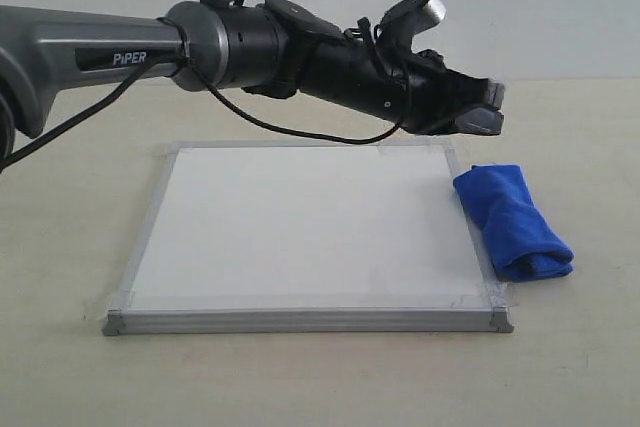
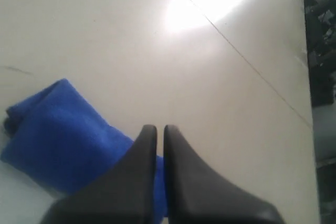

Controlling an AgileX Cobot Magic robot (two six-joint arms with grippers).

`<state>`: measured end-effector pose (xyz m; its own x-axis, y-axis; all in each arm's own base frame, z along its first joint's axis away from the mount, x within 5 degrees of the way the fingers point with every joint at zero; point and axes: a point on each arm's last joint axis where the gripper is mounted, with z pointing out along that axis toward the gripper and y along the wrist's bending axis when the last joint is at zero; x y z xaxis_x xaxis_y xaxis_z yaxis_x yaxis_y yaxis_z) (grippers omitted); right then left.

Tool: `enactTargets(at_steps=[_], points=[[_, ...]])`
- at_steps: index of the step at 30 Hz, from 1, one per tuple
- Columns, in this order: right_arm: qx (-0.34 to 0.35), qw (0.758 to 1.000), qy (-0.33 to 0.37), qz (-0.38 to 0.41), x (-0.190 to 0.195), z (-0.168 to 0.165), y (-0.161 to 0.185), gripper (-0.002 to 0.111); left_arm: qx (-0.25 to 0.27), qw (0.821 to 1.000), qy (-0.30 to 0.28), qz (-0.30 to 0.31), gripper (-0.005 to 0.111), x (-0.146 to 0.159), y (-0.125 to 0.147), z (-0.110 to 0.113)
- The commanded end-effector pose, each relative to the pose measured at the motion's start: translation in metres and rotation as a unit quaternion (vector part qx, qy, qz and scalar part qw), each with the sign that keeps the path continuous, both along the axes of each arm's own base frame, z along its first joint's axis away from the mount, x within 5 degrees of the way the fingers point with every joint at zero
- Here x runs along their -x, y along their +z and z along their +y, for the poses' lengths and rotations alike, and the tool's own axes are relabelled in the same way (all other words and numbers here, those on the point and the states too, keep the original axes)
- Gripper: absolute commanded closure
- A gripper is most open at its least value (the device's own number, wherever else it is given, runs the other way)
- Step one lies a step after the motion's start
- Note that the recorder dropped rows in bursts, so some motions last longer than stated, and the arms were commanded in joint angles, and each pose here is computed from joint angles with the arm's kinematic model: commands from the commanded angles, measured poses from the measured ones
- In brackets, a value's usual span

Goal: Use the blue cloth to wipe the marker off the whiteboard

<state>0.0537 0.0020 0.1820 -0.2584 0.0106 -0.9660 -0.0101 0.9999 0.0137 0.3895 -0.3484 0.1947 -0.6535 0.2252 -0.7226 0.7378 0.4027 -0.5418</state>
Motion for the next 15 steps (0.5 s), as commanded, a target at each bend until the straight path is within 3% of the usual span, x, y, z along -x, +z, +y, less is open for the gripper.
enactTargets(at_steps=[1, 4, 9, 15], points=[[0.007, 1.000, -0.001, -0.004, 0.000, 0.000, 0.001, 0.108, 0.006, 0.995, -0.036, -0.091, 0.102, -0.006, 0.030, 0.017], [0.007, 1.000, -0.001, -0.004, 0.000, 0.000, 0.001, 0.108, 0.021, 0.994, -0.044, -0.097, 0.102, -0.011, 0.051, 0.037], [0.007, 1.000, -0.001, -0.004, 0.000, 0.000, 0.001, 0.108, 0.039, 0.988, -0.105, -0.103, 0.102, -0.008, 0.069, 0.068], [0.007, 1.000, -0.001, -0.004, 0.000, 0.000, 0.001, 0.108, 0.007, 0.993, -0.040, -0.111, 0.102, 0.006, 0.080, 0.100]])
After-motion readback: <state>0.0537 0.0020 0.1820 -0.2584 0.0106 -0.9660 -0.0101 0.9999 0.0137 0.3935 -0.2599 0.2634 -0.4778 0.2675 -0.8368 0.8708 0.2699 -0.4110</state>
